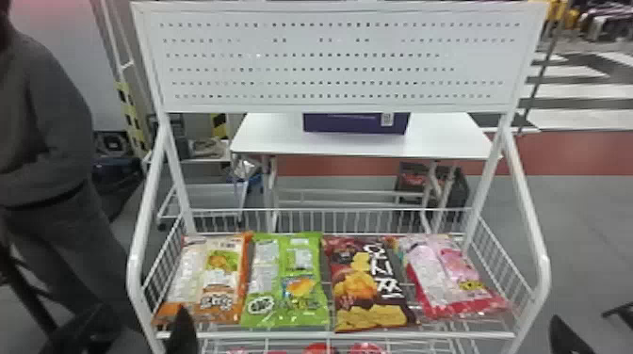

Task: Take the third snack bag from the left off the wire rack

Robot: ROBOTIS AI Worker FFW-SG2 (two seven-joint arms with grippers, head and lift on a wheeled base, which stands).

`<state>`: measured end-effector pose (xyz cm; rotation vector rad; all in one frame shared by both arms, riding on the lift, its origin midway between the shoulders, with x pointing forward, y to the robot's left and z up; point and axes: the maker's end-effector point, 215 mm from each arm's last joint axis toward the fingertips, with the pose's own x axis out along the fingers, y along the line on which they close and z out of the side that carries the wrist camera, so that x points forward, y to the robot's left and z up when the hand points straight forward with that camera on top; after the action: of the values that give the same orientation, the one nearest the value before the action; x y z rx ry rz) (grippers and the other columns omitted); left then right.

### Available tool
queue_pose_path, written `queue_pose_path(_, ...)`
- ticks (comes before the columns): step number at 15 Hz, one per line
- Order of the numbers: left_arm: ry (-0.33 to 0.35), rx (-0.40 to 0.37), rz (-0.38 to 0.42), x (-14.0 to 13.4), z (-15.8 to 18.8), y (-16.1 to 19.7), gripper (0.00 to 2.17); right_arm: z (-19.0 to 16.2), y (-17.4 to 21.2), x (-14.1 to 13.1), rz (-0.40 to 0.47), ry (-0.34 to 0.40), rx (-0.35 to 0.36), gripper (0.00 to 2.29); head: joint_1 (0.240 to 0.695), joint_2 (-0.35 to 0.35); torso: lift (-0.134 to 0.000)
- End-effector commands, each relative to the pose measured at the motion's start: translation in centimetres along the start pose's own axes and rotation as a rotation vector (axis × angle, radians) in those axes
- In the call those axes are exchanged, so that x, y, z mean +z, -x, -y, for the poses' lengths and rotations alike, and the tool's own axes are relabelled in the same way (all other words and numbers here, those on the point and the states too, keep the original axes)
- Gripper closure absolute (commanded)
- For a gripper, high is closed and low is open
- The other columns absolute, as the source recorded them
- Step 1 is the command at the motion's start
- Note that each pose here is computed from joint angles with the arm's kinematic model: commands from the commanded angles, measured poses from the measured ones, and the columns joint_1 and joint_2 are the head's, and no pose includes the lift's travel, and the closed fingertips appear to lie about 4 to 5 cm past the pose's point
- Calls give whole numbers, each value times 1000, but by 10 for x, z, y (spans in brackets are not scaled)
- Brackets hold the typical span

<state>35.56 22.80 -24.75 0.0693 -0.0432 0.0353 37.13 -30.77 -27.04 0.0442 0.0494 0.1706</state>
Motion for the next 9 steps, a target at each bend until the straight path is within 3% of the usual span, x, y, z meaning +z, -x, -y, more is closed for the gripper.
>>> queue_pose_path(1,0,0,-1,-1,0,0,137,0,0,0,2,-2,0,93,499,0,0)
queue_pose_path(9,2,-1,-3,-1,1,0,137,-1,0,1,6,-2,1,93,499,0,0)
